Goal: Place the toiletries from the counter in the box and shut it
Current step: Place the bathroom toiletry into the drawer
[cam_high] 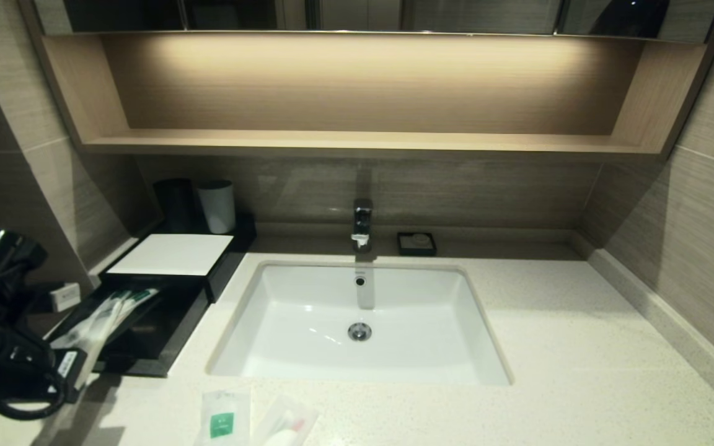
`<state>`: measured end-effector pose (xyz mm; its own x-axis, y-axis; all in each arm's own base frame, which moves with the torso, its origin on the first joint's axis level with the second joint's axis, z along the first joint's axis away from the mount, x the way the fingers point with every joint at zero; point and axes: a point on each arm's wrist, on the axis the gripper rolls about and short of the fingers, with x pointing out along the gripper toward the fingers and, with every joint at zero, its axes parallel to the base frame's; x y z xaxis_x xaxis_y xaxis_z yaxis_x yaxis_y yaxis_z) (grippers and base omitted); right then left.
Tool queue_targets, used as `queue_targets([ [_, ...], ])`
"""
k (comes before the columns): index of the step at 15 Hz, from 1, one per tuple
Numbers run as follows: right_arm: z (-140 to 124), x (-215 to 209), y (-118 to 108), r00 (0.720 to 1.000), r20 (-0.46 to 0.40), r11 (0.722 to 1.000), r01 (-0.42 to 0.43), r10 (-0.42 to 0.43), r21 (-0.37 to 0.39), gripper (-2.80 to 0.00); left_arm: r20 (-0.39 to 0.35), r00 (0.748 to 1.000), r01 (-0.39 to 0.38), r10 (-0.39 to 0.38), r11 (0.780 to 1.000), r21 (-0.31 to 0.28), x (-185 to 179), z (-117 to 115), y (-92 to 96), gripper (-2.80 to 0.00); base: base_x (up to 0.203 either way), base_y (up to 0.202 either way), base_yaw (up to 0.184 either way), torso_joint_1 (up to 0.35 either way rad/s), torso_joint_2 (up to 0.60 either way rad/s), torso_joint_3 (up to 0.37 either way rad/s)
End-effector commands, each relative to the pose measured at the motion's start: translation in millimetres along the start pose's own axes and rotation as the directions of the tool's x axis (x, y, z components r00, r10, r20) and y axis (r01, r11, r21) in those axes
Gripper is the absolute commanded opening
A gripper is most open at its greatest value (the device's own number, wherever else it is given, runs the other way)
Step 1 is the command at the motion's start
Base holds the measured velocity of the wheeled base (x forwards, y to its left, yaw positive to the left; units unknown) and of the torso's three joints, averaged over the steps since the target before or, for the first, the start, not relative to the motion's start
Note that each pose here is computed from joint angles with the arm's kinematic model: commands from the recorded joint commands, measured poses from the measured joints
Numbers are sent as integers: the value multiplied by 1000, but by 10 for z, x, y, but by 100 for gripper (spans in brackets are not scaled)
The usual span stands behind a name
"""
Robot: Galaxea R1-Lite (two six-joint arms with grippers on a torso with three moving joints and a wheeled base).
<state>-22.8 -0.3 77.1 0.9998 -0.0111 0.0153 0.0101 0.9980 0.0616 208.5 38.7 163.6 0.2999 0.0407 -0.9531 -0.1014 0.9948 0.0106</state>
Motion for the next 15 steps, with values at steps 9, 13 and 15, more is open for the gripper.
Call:
queue_targets([
  [9, 0, 0, 0, 1000, 0, 1000, 0, 0, 0, -280, -205, 979, 1, -8, 999, -33, -39, 290, 289, -280, 0, 0, 0, 0, 0, 0],
  [13, 0, 0, 0, 1000, 0, 1000, 0, 0, 0, -280, -229, 973, 31, -37, 999, -26, 59, 432, 329, -280, 0, 0, 0, 0, 0, 0],
  [15, 2, 0, 0, 1000, 2, 1000, 0, 0, 0, -280, -229, 973, 38, -43, 999, -24, 120, 526, 348, -280, 0, 0, 0, 0, 0, 0],
])
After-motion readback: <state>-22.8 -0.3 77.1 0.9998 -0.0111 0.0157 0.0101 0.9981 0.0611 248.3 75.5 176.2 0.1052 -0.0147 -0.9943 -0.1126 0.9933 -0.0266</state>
